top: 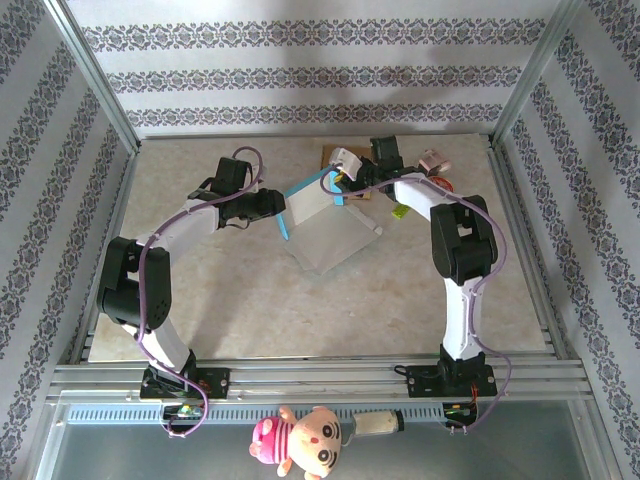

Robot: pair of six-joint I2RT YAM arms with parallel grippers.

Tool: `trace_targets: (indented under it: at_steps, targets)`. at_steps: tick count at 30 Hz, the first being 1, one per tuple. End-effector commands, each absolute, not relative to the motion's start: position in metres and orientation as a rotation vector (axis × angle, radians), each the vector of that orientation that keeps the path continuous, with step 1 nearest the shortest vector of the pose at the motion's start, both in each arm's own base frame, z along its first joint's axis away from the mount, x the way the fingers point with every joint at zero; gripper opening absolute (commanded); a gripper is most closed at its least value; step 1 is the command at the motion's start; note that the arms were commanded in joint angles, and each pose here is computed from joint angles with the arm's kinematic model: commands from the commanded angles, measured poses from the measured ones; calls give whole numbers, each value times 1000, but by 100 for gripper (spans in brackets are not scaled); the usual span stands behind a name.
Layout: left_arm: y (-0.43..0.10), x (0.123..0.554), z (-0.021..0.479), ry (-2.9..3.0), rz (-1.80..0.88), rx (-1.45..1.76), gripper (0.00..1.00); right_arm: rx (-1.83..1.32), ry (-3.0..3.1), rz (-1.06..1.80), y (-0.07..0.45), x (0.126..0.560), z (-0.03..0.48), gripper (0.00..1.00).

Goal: Fold the paper box

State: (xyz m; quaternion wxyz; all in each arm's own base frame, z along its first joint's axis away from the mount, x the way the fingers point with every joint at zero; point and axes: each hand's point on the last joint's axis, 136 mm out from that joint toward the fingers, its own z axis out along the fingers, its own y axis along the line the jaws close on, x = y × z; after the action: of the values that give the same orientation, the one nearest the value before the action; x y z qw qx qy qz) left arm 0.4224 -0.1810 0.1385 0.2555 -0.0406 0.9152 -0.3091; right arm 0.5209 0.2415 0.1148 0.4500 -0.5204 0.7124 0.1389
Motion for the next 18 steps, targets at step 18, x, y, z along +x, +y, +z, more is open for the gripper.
trace_targets:
  at_steps: [18]
  targets:
    - [-155,401,196,2279,-752,-139,62,-1427,1802,-28,279,462,122,0]
